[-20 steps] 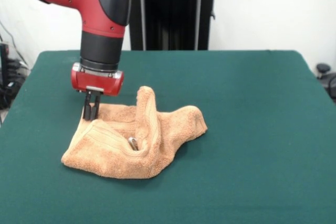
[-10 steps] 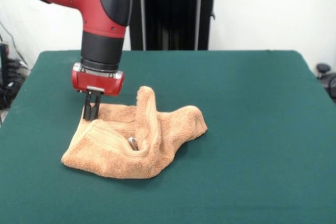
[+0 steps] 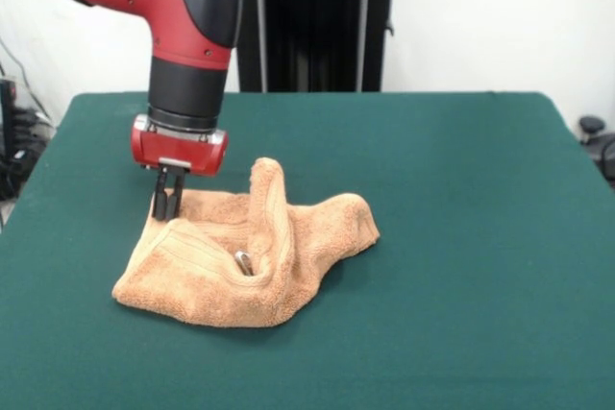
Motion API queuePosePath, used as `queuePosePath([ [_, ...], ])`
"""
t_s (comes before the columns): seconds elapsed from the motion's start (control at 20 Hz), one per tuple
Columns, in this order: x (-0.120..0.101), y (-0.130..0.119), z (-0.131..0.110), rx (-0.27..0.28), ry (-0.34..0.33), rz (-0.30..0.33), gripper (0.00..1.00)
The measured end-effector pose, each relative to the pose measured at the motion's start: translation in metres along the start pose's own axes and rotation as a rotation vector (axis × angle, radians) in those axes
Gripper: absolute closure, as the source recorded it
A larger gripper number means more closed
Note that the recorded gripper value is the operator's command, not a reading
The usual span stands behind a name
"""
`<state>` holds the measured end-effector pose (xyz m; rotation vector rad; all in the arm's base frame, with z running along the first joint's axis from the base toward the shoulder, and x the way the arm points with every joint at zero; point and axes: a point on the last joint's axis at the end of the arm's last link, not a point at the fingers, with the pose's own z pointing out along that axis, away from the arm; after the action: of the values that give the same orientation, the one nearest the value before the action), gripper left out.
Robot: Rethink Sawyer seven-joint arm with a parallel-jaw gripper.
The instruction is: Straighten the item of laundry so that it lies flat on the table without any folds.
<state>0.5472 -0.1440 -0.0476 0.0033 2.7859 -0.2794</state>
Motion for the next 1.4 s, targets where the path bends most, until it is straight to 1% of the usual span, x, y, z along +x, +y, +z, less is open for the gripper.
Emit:
queuePosePath([
  [0.25,-0.001,0.000,-0.002,-0.002,0.014,0.000,1.00],
  [0.35,-0.001,-0.001,-0.004,-0.003,0.030,0.000,1.00],
  [0.4,-0.002,-0.002,-0.009,-0.005,0.054,0.000,1.00],
  [0.55,-0.003,-0.005,-0.015,-0.005,0.079,0.001,1.00],
  [0.6,-0.005,-0.008,-0.022,-0.005,0.109,0.002,1.00],
  [0.75,-0.008,-0.012,-0.031,-0.003,0.135,0.004,1.00],
  [0.9,-0.016,-0.018,-0.043,0.001,0.165,0.008,1.00],
  [0.95,-0.021,-0.021,-0.051,0.004,0.178,0.011,1.00],
  [1.15,-0.030,-0.026,-0.064,0.010,0.190,0.013,1.00],
  [1.4,-0.040,-0.031,-0.074,0.019,0.178,0.015,1.00],
])
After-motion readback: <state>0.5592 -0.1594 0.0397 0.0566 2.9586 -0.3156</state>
